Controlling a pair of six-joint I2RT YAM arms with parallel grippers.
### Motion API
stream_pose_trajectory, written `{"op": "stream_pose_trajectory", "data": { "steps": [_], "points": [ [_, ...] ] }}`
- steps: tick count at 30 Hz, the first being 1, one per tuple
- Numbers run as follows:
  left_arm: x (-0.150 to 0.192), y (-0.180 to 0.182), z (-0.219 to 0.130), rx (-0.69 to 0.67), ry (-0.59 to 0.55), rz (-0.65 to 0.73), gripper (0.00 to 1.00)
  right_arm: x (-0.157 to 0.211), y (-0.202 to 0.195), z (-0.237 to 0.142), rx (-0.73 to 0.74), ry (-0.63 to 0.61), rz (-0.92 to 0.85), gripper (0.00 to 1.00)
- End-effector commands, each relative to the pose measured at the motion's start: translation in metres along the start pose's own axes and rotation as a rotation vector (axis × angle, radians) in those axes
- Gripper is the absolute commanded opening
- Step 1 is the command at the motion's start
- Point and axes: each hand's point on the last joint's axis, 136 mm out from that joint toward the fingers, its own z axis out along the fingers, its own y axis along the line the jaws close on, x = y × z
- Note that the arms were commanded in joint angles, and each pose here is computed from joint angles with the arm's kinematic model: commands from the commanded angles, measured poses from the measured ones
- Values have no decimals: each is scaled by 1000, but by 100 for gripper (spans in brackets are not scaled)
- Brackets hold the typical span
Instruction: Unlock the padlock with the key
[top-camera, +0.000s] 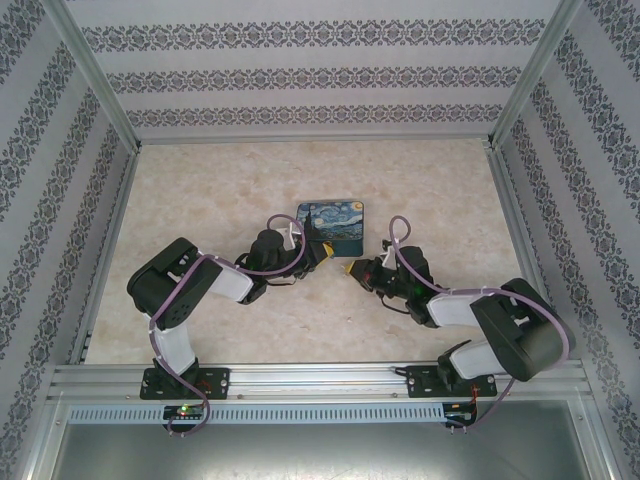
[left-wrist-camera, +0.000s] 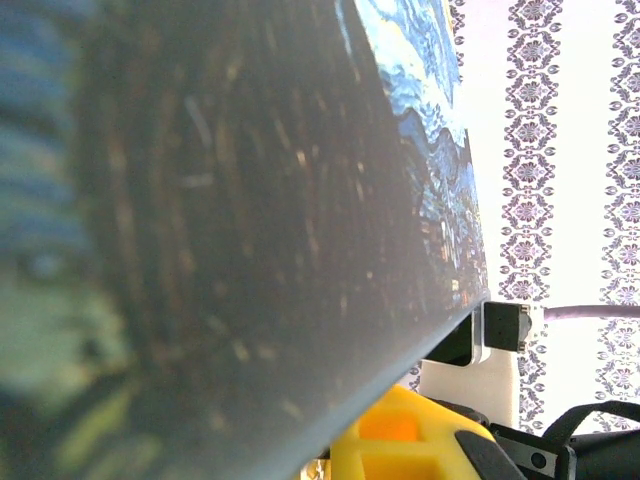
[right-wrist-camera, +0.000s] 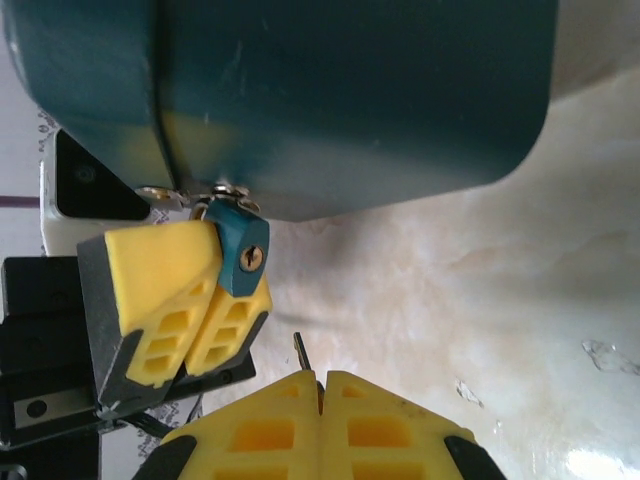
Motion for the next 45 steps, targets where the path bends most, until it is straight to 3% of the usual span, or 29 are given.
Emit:
{"op": "stream_pose_trajectory", "data": {
  "steps": [1, 18, 45],
  "points": [
    [-7, -20, -2, 89, -12, 26, 0, -11, 15, 5, -37, -38, -22, 0],
    [-5, -15, -2, 87, -8, 17, 0, -18, 14, 16, -29, -38, -14, 0],
    [-5, -10, 0, 75, -7, 6, 0, -28, 43, 20, -94, -43, -38, 0]
  ]
}}
